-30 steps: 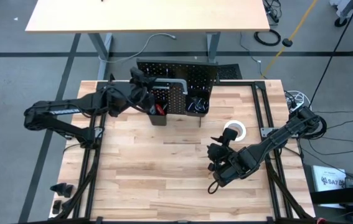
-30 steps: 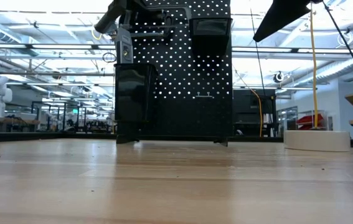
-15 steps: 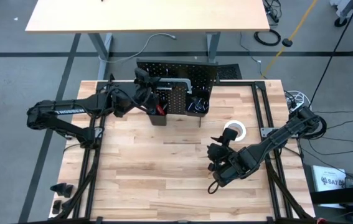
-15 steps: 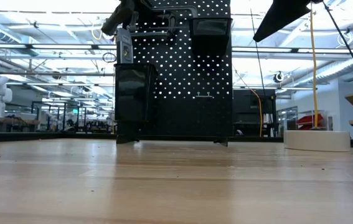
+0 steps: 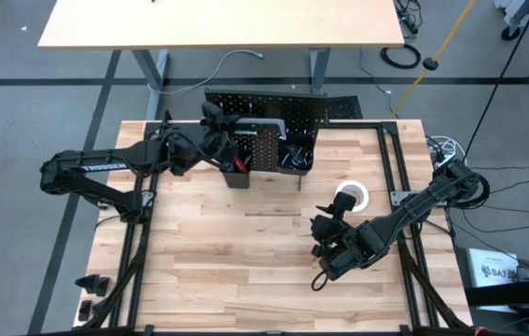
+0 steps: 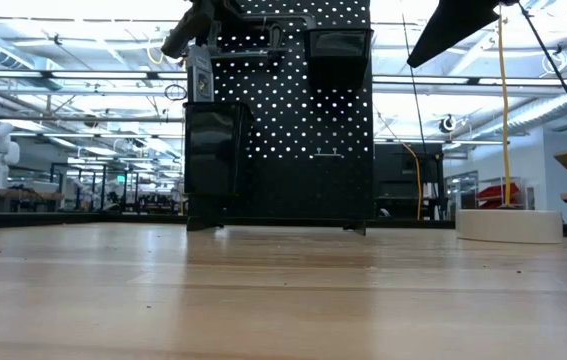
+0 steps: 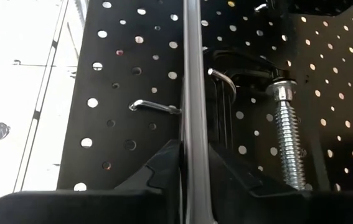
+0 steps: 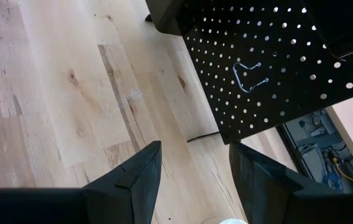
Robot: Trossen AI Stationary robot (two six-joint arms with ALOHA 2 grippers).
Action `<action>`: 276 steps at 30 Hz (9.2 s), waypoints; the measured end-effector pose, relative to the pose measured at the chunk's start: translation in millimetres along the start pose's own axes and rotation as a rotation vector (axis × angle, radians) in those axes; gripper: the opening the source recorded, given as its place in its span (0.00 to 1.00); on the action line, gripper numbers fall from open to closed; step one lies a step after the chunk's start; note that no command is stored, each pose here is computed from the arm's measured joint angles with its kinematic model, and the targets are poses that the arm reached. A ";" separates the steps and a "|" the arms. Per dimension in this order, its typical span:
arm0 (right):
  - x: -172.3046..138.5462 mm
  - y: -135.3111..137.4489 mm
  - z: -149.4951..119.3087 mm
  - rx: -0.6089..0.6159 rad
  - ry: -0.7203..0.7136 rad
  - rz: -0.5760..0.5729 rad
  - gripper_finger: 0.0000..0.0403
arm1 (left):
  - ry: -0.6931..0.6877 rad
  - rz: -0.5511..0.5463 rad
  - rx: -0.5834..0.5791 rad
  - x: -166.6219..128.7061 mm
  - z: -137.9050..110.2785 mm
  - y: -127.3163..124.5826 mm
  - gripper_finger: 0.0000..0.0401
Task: Hang tools onto peg board
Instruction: Hang the gray hacksaw on the peg board, then hang the white tape on the peg board
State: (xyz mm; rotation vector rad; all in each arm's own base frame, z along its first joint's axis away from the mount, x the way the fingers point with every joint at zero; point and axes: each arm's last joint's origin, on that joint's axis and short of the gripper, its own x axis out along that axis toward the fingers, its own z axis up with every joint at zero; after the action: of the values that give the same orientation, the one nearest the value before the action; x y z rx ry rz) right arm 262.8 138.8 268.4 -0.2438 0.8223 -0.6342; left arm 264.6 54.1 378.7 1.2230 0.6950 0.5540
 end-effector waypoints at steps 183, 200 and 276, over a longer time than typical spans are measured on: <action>3.1 -69.5 -151.6 0.897 0.368 -0.016 0.45 | -0.364 -0.447 -1.272 -123.9 20.2 -230.5 0.32; 29.9 -82.9 -136.0 1.101 0.462 -0.161 0.45 | -0.343 -0.431 -1.266 -118.1 23.2 -239.4 0.32; 92.6 2.0 -75.0 0.858 0.078 0.139 0.17 | -0.371 -0.472 -1.258 -122.1 24.9 -240.0 0.32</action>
State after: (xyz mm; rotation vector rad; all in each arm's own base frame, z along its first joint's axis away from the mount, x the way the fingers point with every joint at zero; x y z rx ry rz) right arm 255.0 86.5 161.6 0.6152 0.5714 -0.8121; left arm 204.4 -111.4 173.4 -0.0437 0.1861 0.2458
